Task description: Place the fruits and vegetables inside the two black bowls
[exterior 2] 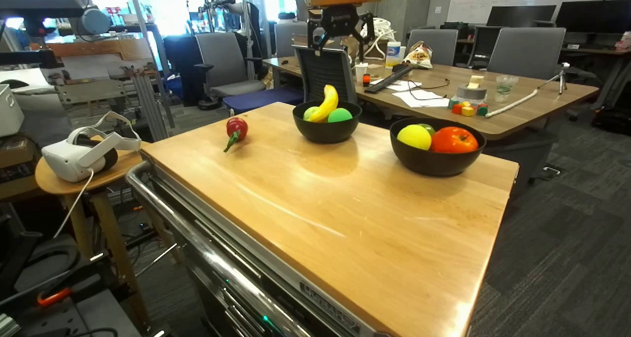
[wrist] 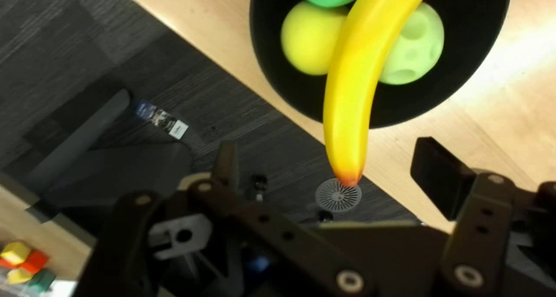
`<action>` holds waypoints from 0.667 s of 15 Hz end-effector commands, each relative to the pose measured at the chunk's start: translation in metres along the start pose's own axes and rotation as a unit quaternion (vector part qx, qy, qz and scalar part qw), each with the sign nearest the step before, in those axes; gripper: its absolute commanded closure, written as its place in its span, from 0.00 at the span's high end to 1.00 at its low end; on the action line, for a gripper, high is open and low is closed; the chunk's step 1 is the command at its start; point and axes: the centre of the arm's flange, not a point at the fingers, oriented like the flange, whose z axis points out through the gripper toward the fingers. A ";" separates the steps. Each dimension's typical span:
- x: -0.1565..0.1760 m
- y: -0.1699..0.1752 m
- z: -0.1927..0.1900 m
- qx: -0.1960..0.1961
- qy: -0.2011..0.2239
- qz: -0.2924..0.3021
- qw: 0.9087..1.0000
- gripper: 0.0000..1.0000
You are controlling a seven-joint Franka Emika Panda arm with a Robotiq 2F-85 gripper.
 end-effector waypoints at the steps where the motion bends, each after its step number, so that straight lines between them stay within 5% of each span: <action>1: -0.035 -0.052 -0.063 -0.092 0.041 0.013 0.995 1.00; 6: -0.072 -0.077 -0.117 -0.162 0.124 0.094 0.975 1.00; 7: -0.021 -0.040 -0.106 -0.121 0.106 0.072 0.984 1.00; 10: -0.041 -0.048 -0.120 -0.140 0.117 0.087 0.979 1.00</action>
